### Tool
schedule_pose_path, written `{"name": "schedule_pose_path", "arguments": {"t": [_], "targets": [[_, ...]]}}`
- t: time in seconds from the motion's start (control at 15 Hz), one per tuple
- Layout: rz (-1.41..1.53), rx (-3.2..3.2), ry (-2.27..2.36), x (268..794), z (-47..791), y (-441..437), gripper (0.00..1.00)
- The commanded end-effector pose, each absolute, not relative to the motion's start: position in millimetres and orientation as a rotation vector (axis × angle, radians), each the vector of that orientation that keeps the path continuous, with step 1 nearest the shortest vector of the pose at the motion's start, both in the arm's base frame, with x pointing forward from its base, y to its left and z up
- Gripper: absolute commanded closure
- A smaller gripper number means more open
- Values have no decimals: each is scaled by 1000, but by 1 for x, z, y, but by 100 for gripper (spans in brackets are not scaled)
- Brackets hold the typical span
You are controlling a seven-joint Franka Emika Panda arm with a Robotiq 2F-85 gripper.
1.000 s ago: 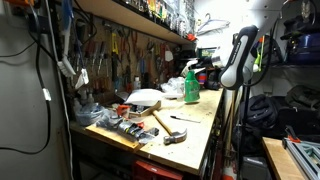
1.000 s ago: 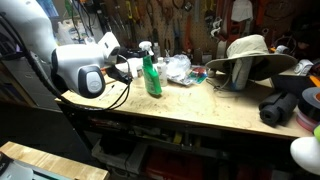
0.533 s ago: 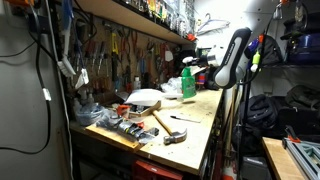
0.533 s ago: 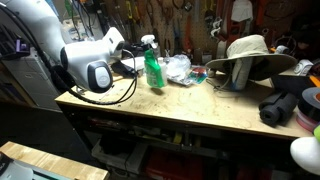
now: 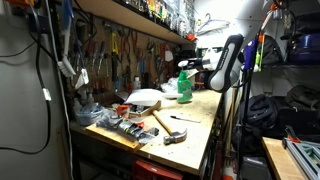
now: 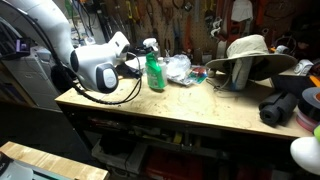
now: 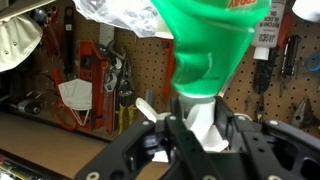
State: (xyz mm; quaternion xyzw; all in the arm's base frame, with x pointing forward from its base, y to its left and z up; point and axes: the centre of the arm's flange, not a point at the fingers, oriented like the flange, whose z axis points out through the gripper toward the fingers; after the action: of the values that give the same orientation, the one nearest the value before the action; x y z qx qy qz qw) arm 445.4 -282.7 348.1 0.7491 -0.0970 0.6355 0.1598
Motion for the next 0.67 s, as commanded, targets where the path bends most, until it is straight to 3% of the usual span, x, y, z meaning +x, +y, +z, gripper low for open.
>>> {"name": "schedule_pose_path", "arguments": {"t": [0.0, 0.6], "targets": [[1889, 2080, -256, 449, 348, -294, 88], [1909, 2106, -231, 454, 340, -303, 88]]}}
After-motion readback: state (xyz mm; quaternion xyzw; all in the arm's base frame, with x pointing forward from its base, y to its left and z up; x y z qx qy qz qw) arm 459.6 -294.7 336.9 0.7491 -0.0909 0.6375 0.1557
